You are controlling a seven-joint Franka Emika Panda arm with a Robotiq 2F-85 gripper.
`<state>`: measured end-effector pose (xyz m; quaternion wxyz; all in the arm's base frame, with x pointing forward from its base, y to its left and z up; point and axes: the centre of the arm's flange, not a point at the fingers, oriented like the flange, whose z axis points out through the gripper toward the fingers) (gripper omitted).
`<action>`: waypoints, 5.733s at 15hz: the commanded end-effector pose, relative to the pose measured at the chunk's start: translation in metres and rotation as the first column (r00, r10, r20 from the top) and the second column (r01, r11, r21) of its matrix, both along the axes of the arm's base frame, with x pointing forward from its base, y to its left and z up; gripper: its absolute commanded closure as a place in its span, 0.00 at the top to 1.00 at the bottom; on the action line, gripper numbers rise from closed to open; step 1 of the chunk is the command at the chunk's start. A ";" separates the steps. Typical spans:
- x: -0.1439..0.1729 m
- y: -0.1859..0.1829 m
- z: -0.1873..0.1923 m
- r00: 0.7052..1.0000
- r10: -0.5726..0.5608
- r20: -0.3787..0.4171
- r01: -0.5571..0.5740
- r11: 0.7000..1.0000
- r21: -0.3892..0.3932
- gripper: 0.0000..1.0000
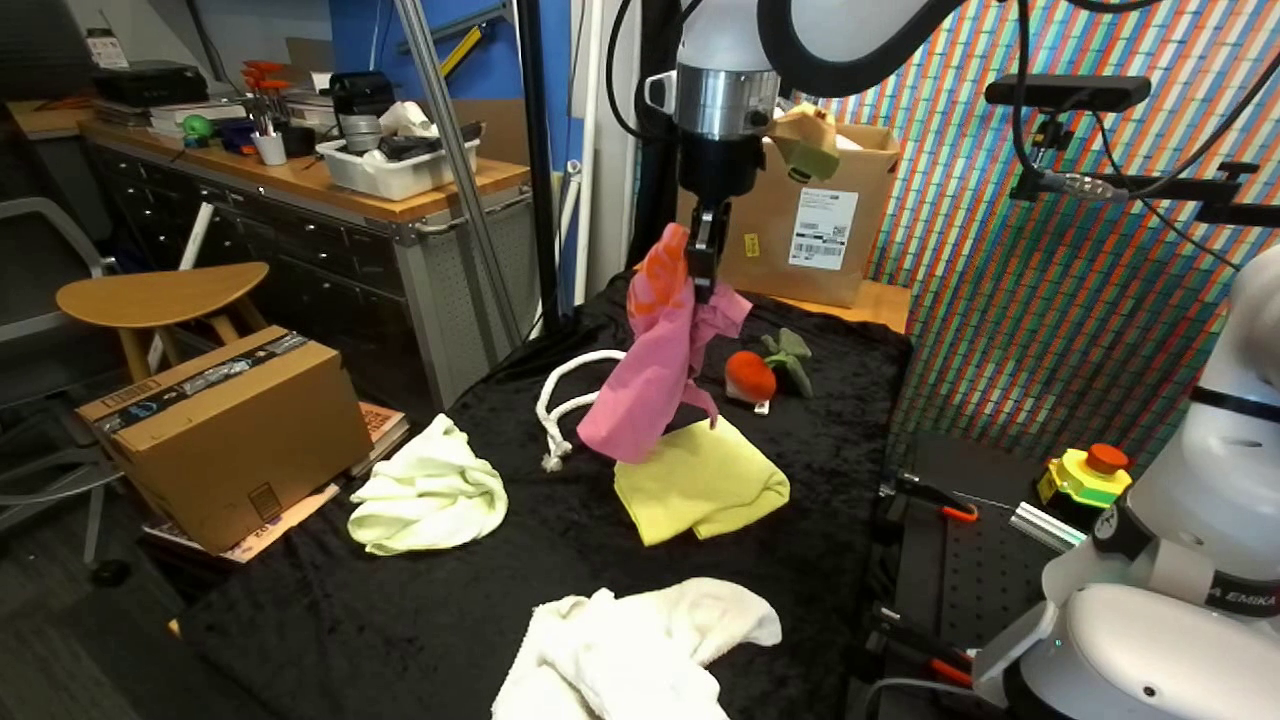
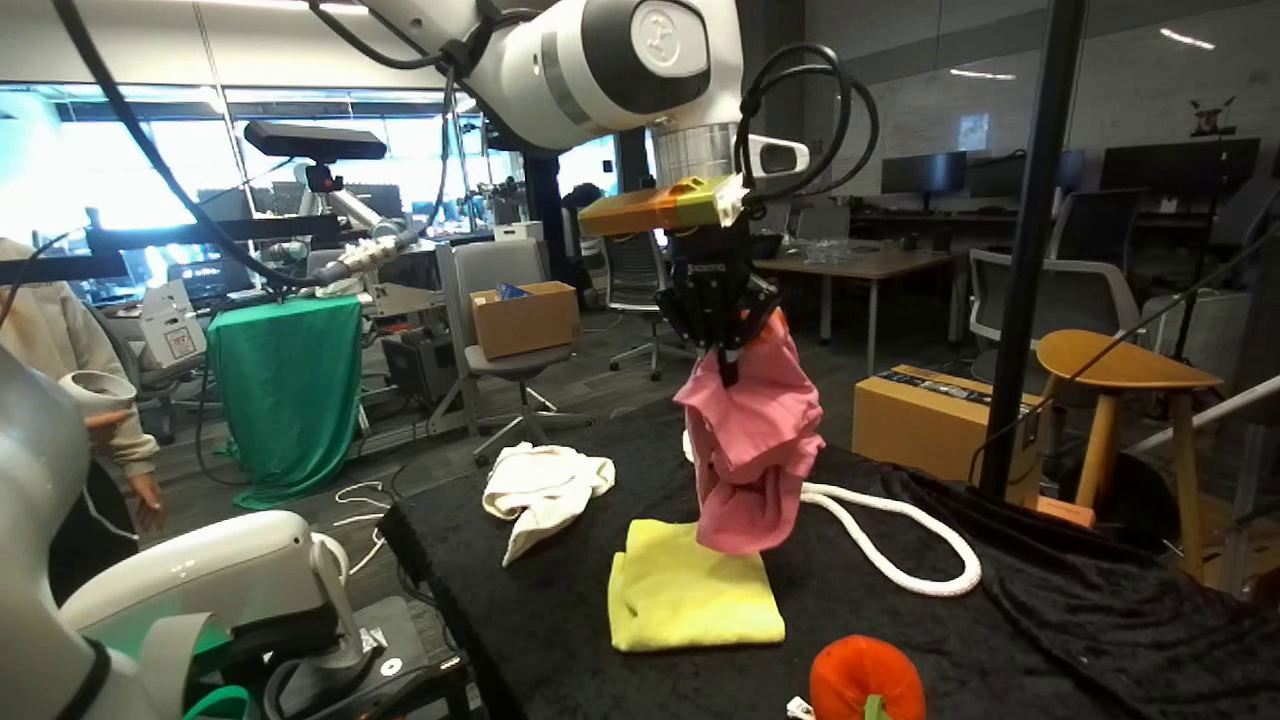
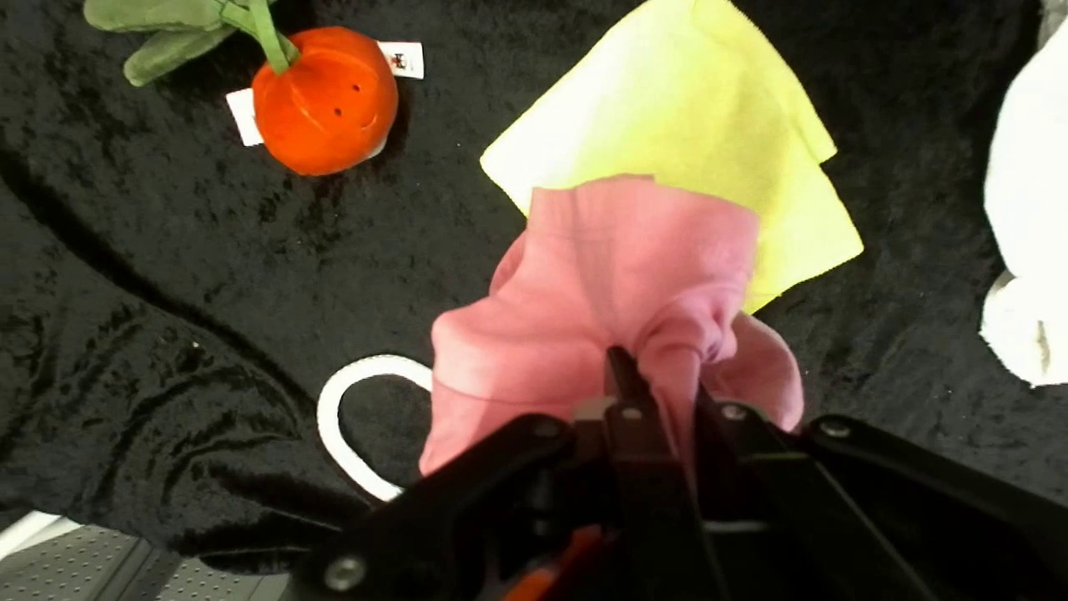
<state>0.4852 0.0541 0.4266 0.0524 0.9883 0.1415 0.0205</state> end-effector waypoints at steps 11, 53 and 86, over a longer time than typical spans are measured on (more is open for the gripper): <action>0.061 -0.015 -0.056 0.869 -0.471 0.150 0.483 0.873 -0.063 0.07; -0.037 0.054 -0.199 0.898 -0.341 -0.279 0.345 0.938 -0.036 1.00; -0.014 0.042 -0.232 0.936 -0.259 -0.239 0.282 0.957 0.065 0.22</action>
